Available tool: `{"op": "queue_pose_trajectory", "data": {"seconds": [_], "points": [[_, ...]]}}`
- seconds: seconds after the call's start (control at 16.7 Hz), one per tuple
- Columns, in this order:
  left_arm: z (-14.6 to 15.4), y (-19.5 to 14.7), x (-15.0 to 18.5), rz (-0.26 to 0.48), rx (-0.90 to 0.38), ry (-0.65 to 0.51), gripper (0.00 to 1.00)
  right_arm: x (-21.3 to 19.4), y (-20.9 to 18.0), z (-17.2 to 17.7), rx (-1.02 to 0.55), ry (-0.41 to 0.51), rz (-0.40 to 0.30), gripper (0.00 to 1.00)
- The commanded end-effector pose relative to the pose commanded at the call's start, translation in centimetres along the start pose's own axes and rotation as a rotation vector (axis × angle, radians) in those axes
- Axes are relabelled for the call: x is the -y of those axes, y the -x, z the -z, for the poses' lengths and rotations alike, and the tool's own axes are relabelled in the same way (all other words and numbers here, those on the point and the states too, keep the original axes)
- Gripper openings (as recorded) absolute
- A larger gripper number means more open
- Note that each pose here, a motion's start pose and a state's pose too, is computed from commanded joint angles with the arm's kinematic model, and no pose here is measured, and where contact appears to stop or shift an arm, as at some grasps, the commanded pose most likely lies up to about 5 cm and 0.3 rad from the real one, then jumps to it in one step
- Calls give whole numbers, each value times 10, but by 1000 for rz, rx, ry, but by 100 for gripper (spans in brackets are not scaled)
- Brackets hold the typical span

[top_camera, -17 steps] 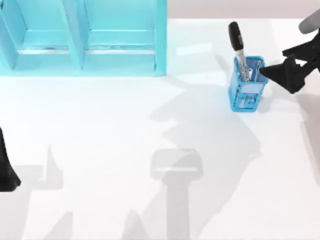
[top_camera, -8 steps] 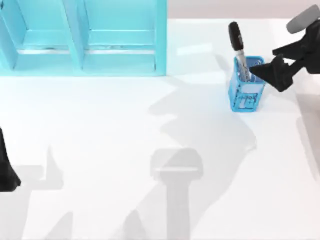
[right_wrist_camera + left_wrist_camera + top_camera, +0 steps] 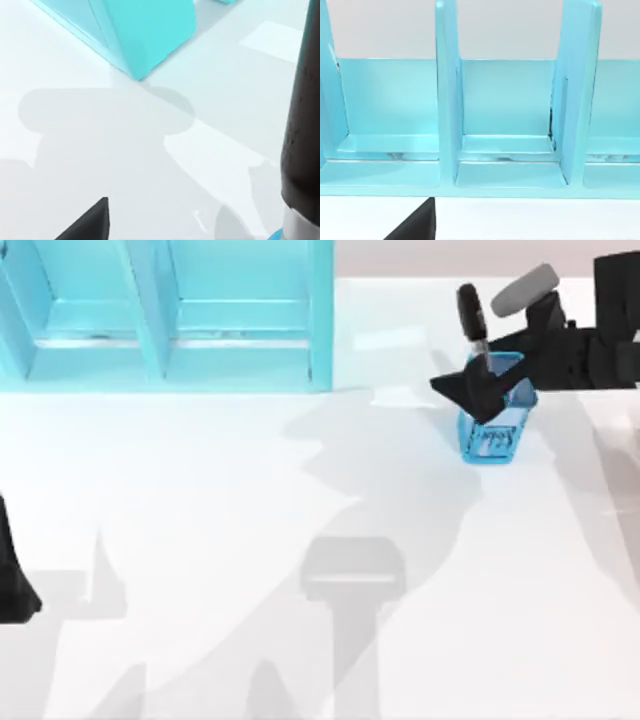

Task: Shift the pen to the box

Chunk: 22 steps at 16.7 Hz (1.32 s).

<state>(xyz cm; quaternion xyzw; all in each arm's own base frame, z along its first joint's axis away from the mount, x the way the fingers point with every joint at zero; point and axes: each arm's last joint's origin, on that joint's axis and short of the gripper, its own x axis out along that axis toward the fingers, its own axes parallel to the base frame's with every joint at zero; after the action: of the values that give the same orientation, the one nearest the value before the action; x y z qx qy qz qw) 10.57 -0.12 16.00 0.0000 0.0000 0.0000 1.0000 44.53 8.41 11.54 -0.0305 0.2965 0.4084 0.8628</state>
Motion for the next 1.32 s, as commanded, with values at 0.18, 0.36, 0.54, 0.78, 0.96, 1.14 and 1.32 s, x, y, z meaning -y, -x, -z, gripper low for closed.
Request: {"op": "queue_pose_trajectory", "data": {"seconds": [0.18, 0.36, 0.54, 0.78, 0.96, 1.14, 1.32], "points": [[0, 0, 0, 0, 0, 0, 100, 0, 0, 0, 0, 0, 0, 100], [0, 0, 0, 0, 0, 0, 100, 0, 0, 0, 0, 0, 0, 77], [0, 0, 0, 0, 0, 0, 100, 0, 0, 0, 0, 0, 0, 55], [0, 0, 0, 0, 0, 0, 100, 0, 0, 0, 0, 0, 0, 25], [0, 0, 0, 0, 0, 0, 100, 0, 0, 0, 0, 0, 0, 2], [0, 0, 0, 0, 0, 0, 100, 0, 0, 0, 0, 0, 0, 0], [0, 0, 0, 0, 0, 0, 100, 0, 0, 0, 0, 0, 0, 0]]}}
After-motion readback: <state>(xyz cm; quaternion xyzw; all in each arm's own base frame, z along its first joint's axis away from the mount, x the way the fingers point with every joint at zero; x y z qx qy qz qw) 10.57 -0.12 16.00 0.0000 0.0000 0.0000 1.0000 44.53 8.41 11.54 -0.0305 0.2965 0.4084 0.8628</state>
